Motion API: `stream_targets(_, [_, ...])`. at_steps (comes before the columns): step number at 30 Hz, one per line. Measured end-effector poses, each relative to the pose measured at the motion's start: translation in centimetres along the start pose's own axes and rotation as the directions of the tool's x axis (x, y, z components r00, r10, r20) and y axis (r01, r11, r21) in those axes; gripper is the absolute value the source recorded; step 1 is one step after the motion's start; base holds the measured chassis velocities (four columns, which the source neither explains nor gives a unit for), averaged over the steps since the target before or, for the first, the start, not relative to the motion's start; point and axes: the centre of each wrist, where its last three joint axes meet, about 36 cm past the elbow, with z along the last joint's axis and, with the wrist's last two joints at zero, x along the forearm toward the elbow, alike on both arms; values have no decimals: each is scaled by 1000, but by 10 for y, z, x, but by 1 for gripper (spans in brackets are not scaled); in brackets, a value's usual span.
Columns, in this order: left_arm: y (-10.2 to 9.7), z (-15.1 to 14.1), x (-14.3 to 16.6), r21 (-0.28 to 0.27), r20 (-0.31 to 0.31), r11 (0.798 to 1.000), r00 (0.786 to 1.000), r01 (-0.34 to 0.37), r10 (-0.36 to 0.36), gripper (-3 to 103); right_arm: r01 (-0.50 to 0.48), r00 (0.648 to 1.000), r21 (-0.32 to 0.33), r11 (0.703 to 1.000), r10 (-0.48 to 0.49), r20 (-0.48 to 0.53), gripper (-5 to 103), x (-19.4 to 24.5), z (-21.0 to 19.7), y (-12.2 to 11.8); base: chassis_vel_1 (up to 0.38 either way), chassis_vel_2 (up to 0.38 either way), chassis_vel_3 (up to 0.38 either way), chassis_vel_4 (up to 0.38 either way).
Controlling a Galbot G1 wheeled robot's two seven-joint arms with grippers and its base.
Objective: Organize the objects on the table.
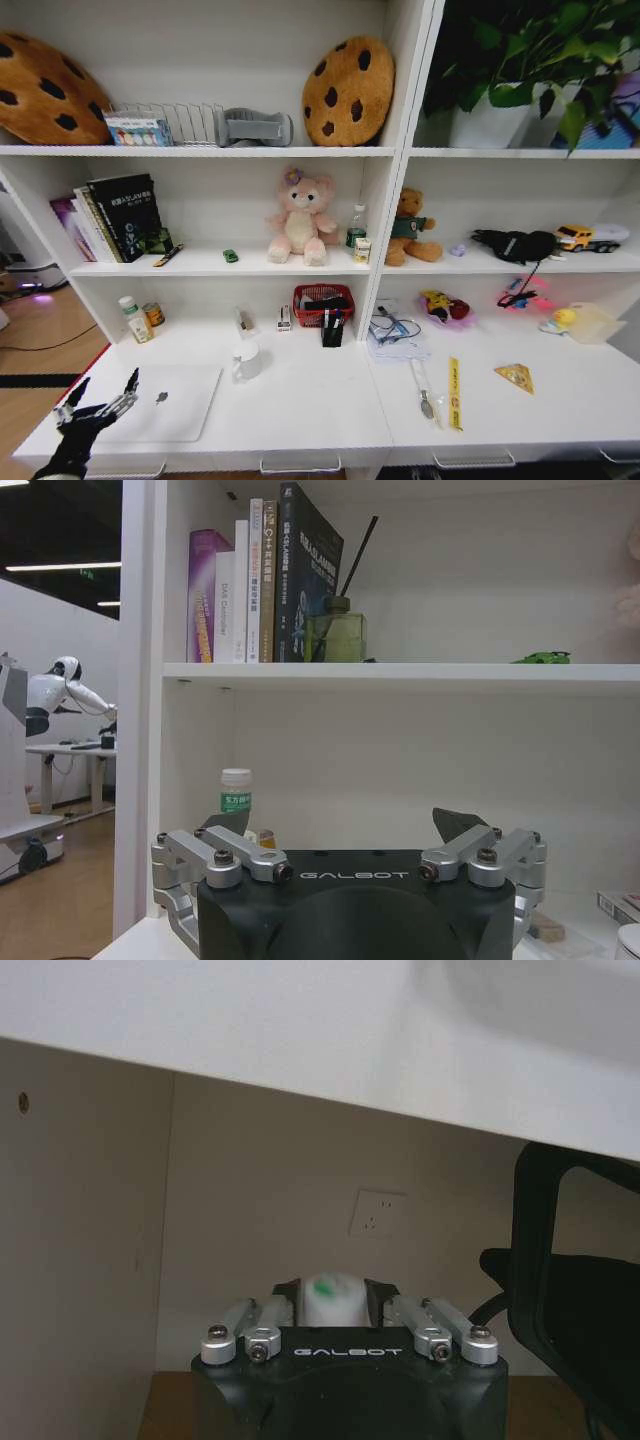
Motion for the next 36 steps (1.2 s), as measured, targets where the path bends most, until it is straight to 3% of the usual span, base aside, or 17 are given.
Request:
stream_targets(2, [0, 0, 0, 0, 0, 1000, 1000, 0, 0, 100, 0, 1000, 0, 1000, 0, -2, 40, 0, 0, 0, 0, 0, 0, 0])
stream_targets(5, [0, 0, 0, 0, 0, 1000, 1000, 0, 0, 100, 3, 1000, 1, 1000, -3, -11, 57, 8, 3, 0, 0, 0, 0, 0])
stream_targets(7, [0, 0, 0, 0, 0, 1000, 1000, 0, 0, 100, 5, 1000, 2, 1000, -5, -11, 57, 10, 4, 0, 0, 0, 0, 0])
stream_targets(9, [0, 0, 0, 0, 0, 1000, 1000, 0, 0, 100, 19, 1000, 8, 1000, -19, -5, 73, 25, 6, 3, 0, 0, 0, 0])
stream_targets(11, [0, 0, 0, 0, 0, 1000, 1000, 0, 0, 100, 20, 1000, 8, 1000, -20, -4, 73, 28, 7, 3, 0, 0, 0, 0])
stream_targets(14, [0, 0, 0, 0, 0, 1000, 1000, 0, 0, 100, 4, 1000, 15, 1000, -5, 12, 89, 62, 11, 7, 0, 0, 0, 0])
stream_targets(17, [0, 0, 0, 0, 0, 1000, 1000, 0, 0, 100, -17, 1000, 0, 1000, 17, 15, 98, 95, 8, 4, 0, 0, 0, 0])
stream_targets(23, [0, 0, 0, 0, 0, 1000, 1000, 0, 0, 100, -59, 998, -6, 998, 59, 21, 100, 153, -6, -9, 0, 0, 0, 0])
stream_targets(25, [0, 0, 0, 0, 0, 1000, 1000, 0, 0, 100, -103, 993, -19, 994, 104, 59, 100, 177, -29, -18, 0, 0, 0, 0])
stream_targets(27, [0, 0, 0, 0, 0, 1000, 1000, 0, 0, 100, -196, 969, -8, 981, 195, 150, 100, 210, -76, -23, 0, 0, 0, 0])
stream_targets(34, [0, 0, 0, 0, 0, 1000, 1000, 0, 0, 100, -239, 935, -27, 971, 238, 264, 100, 218, -131, -30, 0, 0, 0, 0])
stream_targets(36, [0, 0, 0, 0, 0, 1000, 1000, 0, 0, 100, -234, 911, -98, 967, 254, 326, 100, 212, -171, -34, 0, 0, 0, 0])
